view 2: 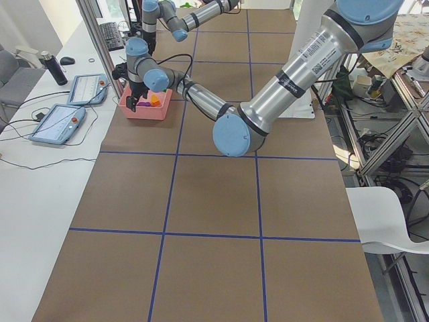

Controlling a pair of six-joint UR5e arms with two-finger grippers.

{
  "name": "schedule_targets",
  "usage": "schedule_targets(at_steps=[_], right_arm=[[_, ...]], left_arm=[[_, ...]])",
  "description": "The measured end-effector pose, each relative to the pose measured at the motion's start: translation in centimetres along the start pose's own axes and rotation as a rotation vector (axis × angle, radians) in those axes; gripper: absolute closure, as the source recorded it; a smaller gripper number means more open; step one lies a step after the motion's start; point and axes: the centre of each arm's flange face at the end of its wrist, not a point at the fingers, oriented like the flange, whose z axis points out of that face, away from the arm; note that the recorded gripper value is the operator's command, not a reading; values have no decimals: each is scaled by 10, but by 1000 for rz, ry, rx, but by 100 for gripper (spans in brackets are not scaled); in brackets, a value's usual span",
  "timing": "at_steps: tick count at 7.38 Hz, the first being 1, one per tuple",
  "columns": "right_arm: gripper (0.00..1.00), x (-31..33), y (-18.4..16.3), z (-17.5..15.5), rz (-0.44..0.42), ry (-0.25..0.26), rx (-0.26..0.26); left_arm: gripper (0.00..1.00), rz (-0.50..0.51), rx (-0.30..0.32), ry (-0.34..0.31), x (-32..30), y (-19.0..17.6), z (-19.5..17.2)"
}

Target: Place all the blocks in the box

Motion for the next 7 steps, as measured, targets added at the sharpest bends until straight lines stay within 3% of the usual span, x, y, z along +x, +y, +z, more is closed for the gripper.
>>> schedule_targets(at_steps=[2,5,7], right_arm=[[1,-46,27,-6,56,-23,-4],[0,-60,63,-6,39,-59,-5],[0,-2,65,-36,46,-81,-29]], left_arm=[[1,21,-11,-17,-25,30,-8],[1,10,-31,-20,-80,92,-25],[1,-39,-64,-28,-109,148,-48]])
